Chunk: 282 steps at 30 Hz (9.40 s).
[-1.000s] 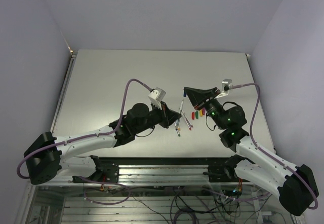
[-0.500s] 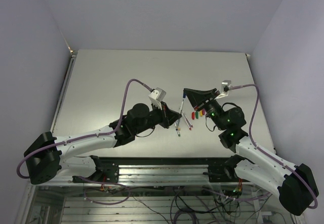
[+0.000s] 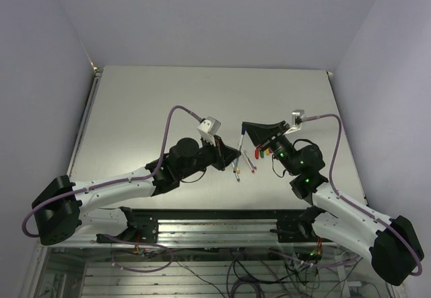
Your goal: Insert the pens into the pen caps
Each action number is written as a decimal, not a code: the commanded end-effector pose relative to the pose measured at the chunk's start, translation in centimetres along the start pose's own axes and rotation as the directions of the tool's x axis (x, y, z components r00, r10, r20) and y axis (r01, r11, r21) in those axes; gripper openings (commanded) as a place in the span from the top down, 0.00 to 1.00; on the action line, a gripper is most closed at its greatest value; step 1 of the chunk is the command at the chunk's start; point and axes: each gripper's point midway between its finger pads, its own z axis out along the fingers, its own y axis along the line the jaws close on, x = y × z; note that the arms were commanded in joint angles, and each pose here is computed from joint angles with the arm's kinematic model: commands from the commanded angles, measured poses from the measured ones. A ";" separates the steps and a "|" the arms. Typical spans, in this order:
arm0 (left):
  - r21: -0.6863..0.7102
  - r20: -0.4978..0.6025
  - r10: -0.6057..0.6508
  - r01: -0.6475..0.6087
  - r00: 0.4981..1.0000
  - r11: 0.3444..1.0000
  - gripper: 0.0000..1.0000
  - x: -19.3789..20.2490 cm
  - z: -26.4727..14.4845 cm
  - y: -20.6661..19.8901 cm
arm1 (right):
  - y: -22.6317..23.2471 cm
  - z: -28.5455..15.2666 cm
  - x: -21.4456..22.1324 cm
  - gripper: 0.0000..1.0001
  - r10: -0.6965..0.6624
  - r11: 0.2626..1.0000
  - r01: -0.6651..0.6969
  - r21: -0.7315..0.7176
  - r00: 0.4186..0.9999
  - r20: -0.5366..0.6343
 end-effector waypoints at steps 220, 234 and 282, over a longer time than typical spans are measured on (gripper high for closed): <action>-0.596 -0.531 -0.141 -0.250 0.835 0.763 0.46 16.4 5.2 14.3 | -13.6 -10.4 2.1 0.16 -0.081 0.584 0.167 0.795 0.986 -0.148; -0.652 -0.640 -0.145 -0.433 0.755 0.622 0.55 17.4 -0.2 17.7 | -13.7 -10.6 2.9 0.16 -0.052 0.588 0.150 0.795 0.988 -0.149; -0.626 -0.767 -0.346 -0.509 0.541 0.591 0.71 20.5 -8.9 24.0 | -13.6 -11.3 3.6 0.16 -0.008 0.582 0.142 0.801 0.986 -0.168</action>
